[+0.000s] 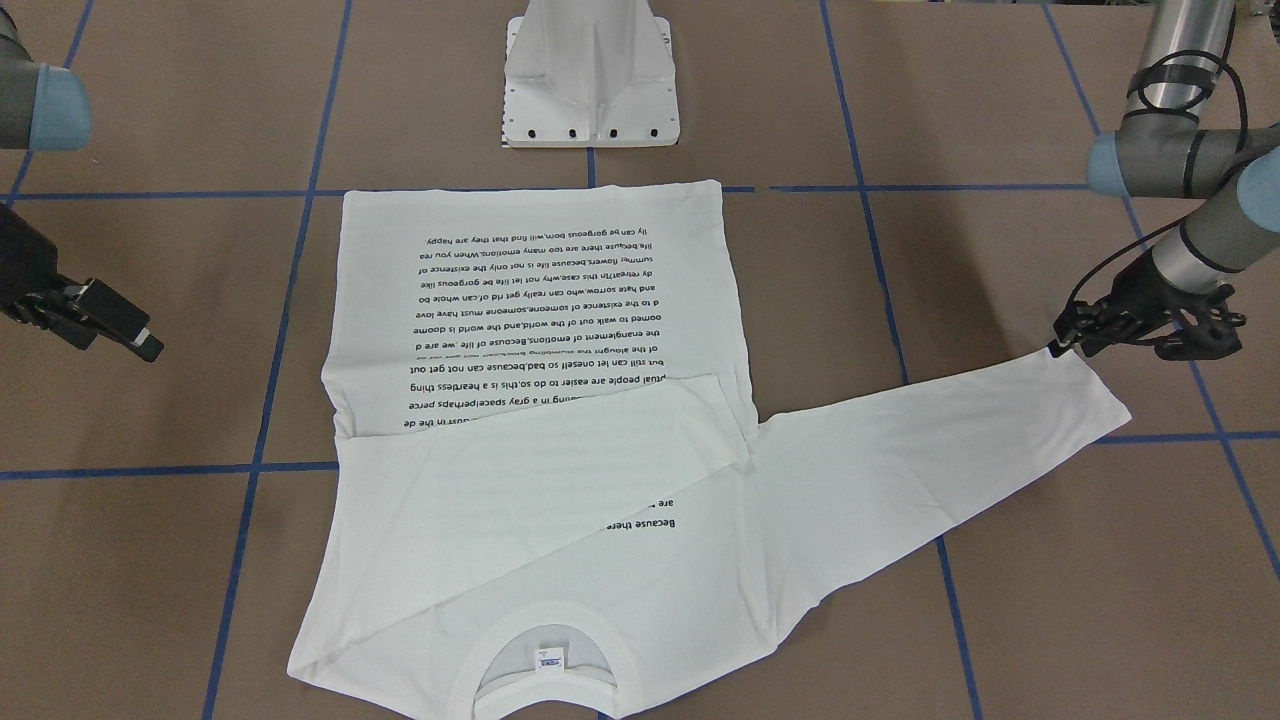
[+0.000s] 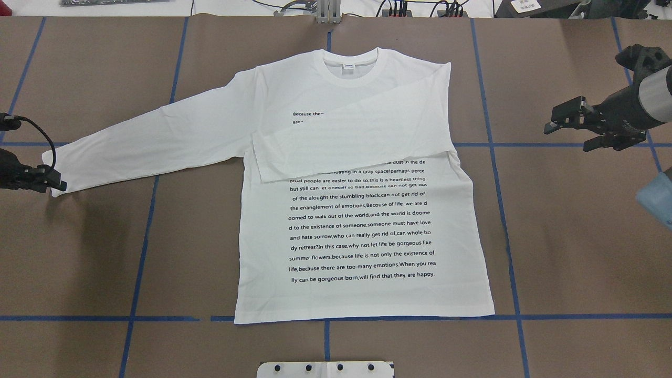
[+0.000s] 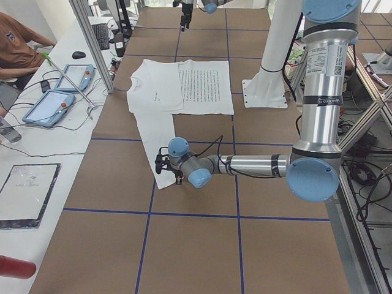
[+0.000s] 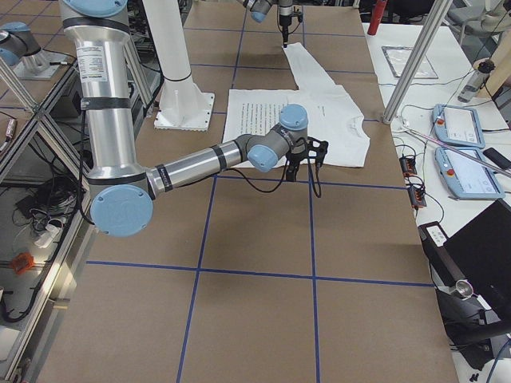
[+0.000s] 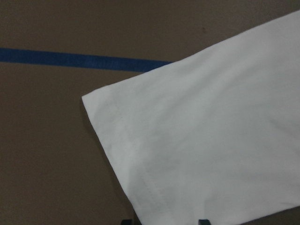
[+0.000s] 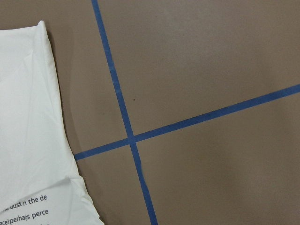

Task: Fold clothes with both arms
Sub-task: 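Withdraw the right gripper while the left gripper grasps the other sleeve cuff, then lift the other sleeve and fold it across the shirt with the left gripper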

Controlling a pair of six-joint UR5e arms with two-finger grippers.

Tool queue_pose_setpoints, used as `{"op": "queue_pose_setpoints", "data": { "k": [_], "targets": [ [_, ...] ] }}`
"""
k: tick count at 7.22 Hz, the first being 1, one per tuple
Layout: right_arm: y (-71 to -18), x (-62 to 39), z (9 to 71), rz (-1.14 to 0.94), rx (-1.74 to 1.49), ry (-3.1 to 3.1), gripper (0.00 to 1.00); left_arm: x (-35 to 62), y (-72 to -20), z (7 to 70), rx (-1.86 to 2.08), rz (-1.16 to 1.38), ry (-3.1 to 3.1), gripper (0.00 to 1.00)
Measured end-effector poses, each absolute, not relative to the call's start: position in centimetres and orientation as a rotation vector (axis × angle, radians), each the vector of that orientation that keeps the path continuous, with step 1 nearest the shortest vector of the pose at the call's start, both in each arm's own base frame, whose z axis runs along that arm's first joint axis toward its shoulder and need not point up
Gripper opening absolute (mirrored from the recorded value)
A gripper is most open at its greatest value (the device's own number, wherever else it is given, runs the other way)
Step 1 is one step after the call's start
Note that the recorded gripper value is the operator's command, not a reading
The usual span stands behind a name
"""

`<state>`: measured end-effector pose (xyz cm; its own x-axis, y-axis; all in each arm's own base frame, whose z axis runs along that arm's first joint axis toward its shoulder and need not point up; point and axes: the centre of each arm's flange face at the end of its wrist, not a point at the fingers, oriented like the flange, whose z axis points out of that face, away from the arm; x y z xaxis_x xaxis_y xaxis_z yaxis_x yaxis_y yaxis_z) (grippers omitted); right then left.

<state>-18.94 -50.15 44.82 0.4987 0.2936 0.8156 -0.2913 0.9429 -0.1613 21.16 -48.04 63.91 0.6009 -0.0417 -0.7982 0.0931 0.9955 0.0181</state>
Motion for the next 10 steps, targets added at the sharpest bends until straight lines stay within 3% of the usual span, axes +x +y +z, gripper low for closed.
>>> {"op": "queue_pose_setpoints", "data": {
  "k": [2,3,4,8,10],
  "targets": [
    [-50.1,-18.9,45.0,0.356,-0.004,-0.985,0.99,21.7,-47.9,63.8,0.055,-0.068,0.926,0.54],
    [-50.1,-18.9,45.0,0.356,-0.005,-0.984,0.99,22.0,-47.8,63.8,0.051,-0.062,0.926,0.34],
    [-50.1,-18.9,45.1,0.356,-0.005,-0.984,0.99,22.1,-47.7,63.9,0.049,-0.060,0.926,0.00],
    [-50.0,-18.9,45.2,0.357,-0.006,-0.982,0.99,22.1,-47.7,63.3,0.061,-0.052,0.931,0.00],
    [-50.0,-18.8,45.1,0.357,-0.007,-0.983,0.99,22.4,-48.0,58.3,0.105,-0.035,0.975,0.00]
  ]
}}
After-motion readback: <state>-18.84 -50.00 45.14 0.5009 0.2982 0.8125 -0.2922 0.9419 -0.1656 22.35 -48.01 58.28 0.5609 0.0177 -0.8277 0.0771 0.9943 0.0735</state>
